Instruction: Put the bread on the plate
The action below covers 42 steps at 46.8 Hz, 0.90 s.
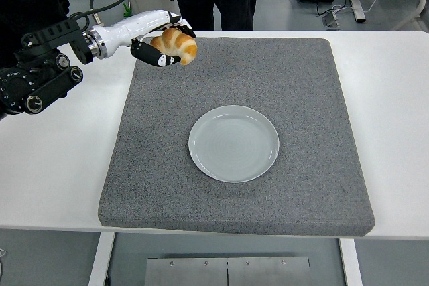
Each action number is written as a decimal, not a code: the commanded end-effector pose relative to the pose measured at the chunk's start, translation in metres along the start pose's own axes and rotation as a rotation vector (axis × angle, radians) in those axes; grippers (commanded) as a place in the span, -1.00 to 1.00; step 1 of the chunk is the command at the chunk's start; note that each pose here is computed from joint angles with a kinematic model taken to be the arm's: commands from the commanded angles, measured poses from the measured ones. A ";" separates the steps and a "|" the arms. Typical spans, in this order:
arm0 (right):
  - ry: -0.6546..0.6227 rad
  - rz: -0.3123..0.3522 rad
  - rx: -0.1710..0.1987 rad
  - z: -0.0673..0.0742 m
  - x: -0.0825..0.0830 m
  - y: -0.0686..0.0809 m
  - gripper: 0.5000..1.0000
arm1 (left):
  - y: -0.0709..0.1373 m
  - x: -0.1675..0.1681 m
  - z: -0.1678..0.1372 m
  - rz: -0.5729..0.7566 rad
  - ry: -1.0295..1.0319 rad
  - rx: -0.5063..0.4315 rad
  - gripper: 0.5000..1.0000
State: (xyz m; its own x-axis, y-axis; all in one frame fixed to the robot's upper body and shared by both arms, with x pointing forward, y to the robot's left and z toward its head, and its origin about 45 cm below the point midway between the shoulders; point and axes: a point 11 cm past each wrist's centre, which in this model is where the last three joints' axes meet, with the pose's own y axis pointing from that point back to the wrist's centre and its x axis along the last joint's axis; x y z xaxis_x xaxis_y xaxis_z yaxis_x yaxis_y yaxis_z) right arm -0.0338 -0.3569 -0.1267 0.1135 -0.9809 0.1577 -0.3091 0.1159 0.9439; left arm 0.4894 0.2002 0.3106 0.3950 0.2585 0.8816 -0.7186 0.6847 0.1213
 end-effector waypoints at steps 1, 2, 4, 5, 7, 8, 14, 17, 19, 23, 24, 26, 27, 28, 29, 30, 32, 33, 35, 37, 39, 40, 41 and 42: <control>0.000 0.000 0.000 0.000 0.000 0.000 1.00 | -0.005 -0.003 0.014 -0.009 0.010 -0.043 -0.48; 0.000 0.000 0.000 0.000 0.000 0.000 1.00 | -0.006 -0.004 0.019 -0.015 0.011 -0.057 -0.47; -0.001 -0.001 0.000 0.000 0.000 0.000 1.00 | -0.009 -0.007 0.027 -0.023 0.016 -0.082 -0.47; 0.000 0.000 0.000 0.000 0.000 0.000 1.00 | -0.009 -0.008 0.031 -0.026 0.016 -0.094 -0.47; 0.000 0.000 0.000 0.000 0.000 0.000 1.00 | -0.011 -0.009 0.039 -0.030 0.019 -0.117 -0.47; 0.000 0.000 0.000 0.000 0.000 0.000 1.00 | -0.012 -0.010 0.042 -0.032 0.019 -0.126 -0.47; -0.001 -0.001 0.000 0.000 0.000 0.000 1.00 | -0.015 -0.011 0.062 -0.042 0.018 -0.182 -0.46; 0.000 0.000 0.000 0.000 0.000 0.000 1.00 | -0.016 -0.012 0.066 -0.045 0.017 -0.193 -0.46; 0.000 0.000 0.000 0.000 0.000 0.000 1.00 | -0.016 -0.012 0.067 -0.048 0.017 -0.197 -0.46; 0.000 0.000 0.000 0.000 0.000 0.000 1.00 | -0.018 -0.015 0.070 -0.064 -0.003 -0.203 -0.46; 0.000 0.000 0.000 0.000 0.000 0.000 1.00 | -0.018 -0.016 0.071 -0.069 -0.009 -0.205 -0.46; 0.000 0.000 0.000 0.000 0.000 0.000 1.00 | -0.019 -0.018 0.073 -0.076 -0.014 -0.212 -0.46; 0.000 0.000 0.000 0.000 0.000 0.000 1.00 | -0.020 -0.020 0.075 -0.079 -0.013 -0.217 -0.45; 0.000 0.000 0.000 0.000 0.000 0.000 1.00 | -0.021 -0.022 0.077 -0.083 -0.012 -0.225 -0.45; -0.001 -0.001 0.000 0.000 0.000 0.000 1.00 | -0.021 -0.023 0.079 -0.087 -0.013 -0.231 -0.45; -0.001 -0.001 0.000 0.000 0.000 0.000 1.00 | -0.021 -0.024 0.082 -0.090 -0.015 -0.238 -0.45; 0.000 0.000 0.000 0.000 0.000 0.000 1.00 | -0.021 -0.027 0.084 -0.097 -0.020 -0.245 -0.45; -0.001 -0.001 0.000 0.000 0.000 0.000 1.00 | -0.021 -0.028 0.086 -0.103 -0.027 -0.251 -0.45; 0.000 0.000 0.000 0.000 0.000 0.000 1.00 | -0.021 -0.030 0.088 -0.112 -0.044 -0.259 -0.45; 0.000 0.000 0.000 0.000 0.000 0.000 1.00 | -0.021 -0.034 0.091 -0.123 -0.061 -0.267 -0.45; -0.001 -0.001 0.000 0.000 0.000 0.000 1.00 | -0.020 -0.037 0.093 -0.134 -0.079 -0.275 -0.45; -0.001 -0.001 0.000 0.000 0.000 0.000 1.00 | -0.020 -0.038 0.093 -0.139 -0.088 -0.276 -0.45; 0.000 0.000 0.000 0.000 0.000 0.000 1.00 | -0.020 -0.039 0.093 -0.143 -0.098 -0.279 -0.45; 0.000 0.000 0.000 0.000 0.000 0.000 1.00 | -0.021 -0.040 0.094 -0.147 -0.102 -0.281 -0.45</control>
State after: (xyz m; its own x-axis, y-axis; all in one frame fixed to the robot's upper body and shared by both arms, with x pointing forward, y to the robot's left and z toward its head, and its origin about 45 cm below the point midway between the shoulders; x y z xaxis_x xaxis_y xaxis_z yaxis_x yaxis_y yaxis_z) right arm -0.0339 -0.3568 -0.1268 0.1134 -0.9810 0.1573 -0.3090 0.1156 0.9440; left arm 0.4367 0.1140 0.3180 0.4218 0.1064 0.9004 -0.4780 0.8700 0.1211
